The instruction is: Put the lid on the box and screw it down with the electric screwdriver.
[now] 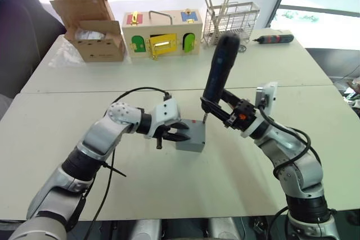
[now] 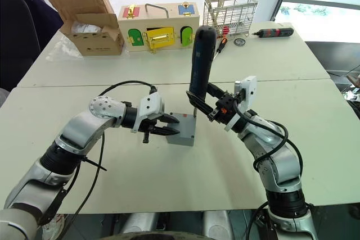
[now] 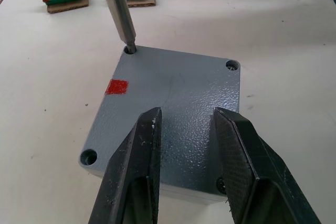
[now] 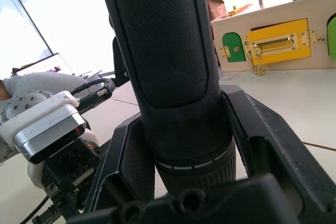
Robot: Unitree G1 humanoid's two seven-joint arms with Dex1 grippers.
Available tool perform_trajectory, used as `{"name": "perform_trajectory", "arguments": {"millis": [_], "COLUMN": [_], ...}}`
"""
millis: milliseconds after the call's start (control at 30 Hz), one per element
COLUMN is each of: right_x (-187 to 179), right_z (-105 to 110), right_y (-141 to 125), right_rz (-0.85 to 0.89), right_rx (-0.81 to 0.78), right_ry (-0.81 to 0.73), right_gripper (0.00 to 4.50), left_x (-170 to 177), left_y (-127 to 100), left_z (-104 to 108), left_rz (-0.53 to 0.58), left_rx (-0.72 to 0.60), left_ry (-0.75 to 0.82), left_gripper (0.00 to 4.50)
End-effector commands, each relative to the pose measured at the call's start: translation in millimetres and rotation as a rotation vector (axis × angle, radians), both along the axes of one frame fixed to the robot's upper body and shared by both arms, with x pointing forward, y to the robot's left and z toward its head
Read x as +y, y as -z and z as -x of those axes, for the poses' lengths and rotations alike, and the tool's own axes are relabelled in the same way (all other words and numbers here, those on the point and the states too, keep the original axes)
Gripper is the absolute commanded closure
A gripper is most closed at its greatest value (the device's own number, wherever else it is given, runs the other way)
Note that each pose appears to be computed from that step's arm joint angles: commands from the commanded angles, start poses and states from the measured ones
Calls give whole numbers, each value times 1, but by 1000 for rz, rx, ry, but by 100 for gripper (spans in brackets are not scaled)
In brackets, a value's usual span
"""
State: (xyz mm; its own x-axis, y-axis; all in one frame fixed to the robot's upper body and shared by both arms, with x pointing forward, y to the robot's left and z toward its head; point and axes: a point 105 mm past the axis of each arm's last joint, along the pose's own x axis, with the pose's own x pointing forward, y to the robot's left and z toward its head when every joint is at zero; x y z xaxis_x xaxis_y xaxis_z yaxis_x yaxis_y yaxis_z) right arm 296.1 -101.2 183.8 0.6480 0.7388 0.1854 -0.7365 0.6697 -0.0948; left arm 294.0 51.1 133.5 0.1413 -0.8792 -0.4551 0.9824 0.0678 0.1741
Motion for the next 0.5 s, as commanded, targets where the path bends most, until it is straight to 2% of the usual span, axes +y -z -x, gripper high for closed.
{"name": "perform_trajectory", "arguments": {"millis": [33,500], "right_x": [9,7], "right_z": [1,2], "right_y": [36,52], "right_rz": [36,48], "right_rx": [129,146], "right_ry": [-41,-28], "right_gripper": [276,276], "left_x": [1,1], "left_y": [10,14], "left_z": [2,4], "left_rz": [-35,-39], "left_rx": [10,15], "left_ry": [-10,-22], "left_gripper": [297,297]}}
